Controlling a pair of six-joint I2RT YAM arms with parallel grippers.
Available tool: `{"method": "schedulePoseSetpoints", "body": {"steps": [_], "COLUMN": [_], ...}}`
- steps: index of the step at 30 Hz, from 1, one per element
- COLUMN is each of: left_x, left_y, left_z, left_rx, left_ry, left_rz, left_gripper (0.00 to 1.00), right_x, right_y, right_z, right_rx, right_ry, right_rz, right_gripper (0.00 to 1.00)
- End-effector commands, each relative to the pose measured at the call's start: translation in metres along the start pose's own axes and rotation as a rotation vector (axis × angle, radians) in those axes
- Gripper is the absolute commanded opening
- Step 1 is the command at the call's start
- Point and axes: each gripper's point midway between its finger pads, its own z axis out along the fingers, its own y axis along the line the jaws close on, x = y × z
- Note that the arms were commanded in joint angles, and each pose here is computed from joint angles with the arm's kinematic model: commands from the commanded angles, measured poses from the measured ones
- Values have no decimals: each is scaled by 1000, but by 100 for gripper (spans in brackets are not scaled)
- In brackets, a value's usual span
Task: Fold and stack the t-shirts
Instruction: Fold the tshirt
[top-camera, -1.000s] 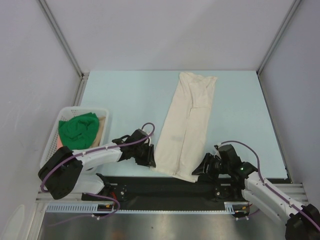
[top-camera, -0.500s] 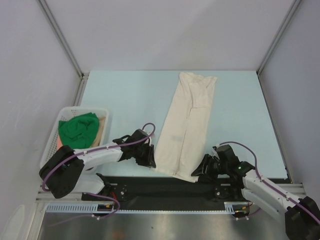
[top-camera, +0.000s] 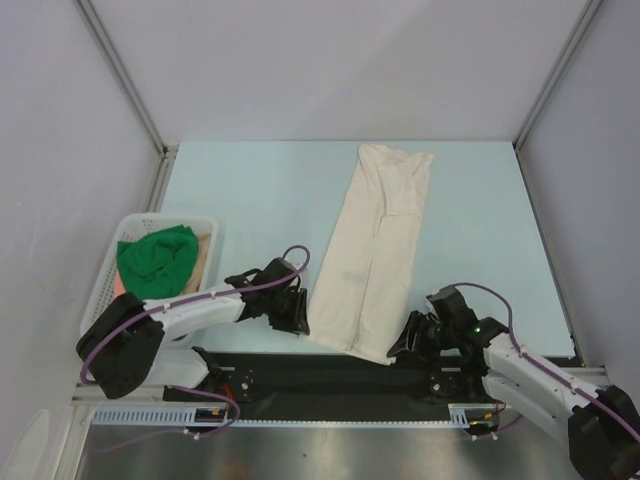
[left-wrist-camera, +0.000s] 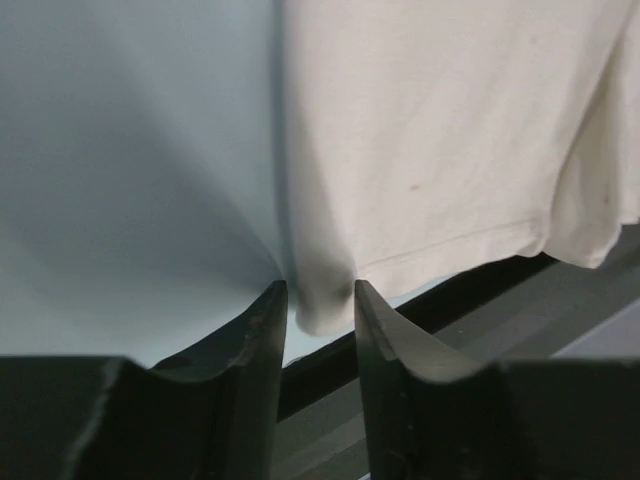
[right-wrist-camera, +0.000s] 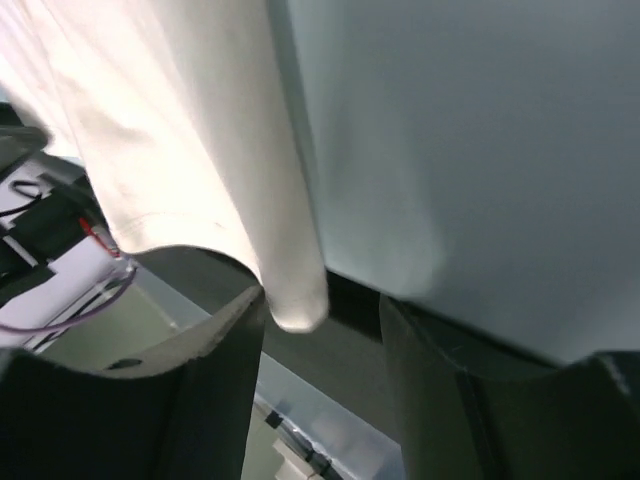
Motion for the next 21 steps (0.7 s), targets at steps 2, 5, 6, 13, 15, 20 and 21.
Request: {"method": "schedulePoseSetpoints", "body": {"steps": [2, 5, 6, 13, 15, 20, 21], "left_x": [-19, -39, -38, -46, -45, -36, -32], "left_y": [14, -23, -42, -141, -155, -173, -166], "left_z": [-39, -70, -76, -59, -39, -4, 9], "left_rx": [-183, -80, 1, 370, 371, 377, 343], "left_ry": [-107, -228, -228, -173, -127, -23, 6], "left_rz": [27, 77, 106, 218, 242, 258, 251], "left_gripper": [46, 51, 51, 14, 7, 0, 0], "right_x": [-6, -9, -8, -16, -16, -16, -15], "right_y": [-26, 1, 3, 19, 19, 14, 12], "right_z": [-42, -56, -54, -47, -48, -50, -50], "right_rx": [258, 210, 207, 131, 130, 126, 126], "right_ry": [-109, -122, -105, -111, -107, -122, -120], "right_rz": [-62, -79, -73, -86, -83, -58, -49], "right_gripper": [57, 59, 59, 58, 58, 57, 57]}}
